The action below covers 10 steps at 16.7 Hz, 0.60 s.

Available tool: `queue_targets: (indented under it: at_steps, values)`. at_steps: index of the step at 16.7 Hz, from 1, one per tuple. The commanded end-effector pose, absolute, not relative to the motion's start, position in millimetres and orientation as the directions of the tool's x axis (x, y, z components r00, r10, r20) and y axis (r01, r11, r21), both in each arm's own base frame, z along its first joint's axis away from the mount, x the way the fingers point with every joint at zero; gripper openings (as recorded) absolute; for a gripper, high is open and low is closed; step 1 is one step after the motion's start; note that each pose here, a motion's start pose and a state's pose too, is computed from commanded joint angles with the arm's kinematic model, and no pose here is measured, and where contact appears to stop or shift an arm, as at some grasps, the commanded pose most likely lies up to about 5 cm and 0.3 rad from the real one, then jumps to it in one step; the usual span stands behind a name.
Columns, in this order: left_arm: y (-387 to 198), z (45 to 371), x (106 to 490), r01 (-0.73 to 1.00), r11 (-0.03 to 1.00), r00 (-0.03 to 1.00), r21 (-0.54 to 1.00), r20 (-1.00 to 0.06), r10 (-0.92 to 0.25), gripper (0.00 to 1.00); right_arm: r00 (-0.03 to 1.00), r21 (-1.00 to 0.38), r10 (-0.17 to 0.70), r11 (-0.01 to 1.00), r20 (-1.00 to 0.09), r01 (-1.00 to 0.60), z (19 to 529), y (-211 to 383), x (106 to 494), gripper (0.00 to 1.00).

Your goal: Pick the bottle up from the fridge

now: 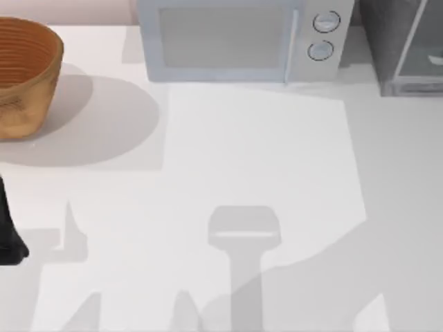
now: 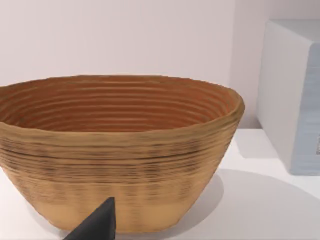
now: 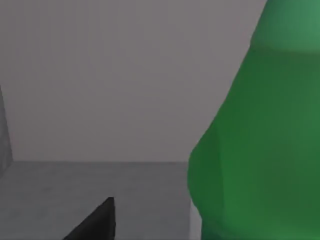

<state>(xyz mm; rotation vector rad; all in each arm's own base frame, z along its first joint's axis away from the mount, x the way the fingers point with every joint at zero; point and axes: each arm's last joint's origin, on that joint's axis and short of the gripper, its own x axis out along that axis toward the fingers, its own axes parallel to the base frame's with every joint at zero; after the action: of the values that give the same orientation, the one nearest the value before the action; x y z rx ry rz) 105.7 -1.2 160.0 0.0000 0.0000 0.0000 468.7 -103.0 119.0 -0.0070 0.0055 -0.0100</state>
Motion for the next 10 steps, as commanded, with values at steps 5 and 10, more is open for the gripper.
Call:
queue_targets:
  at_steps: [5,10]
  values:
    - [-1.2,160.0,105.7,0.0,1.0,1.0,0.0,0.0,0.0,1.0,1.0,-0.007,-0.01,1.0,-0.005,0.01,119.0,-103.0,468.7,0.85]
    - [-1.2,160.0,105.7,0.0,1.0,1.0,0.0,0.0,0.0,1.0,1.0,-0.007,-0.01,1.0,-0.005,0.01,119.0,-103.0,468.7,0.47]
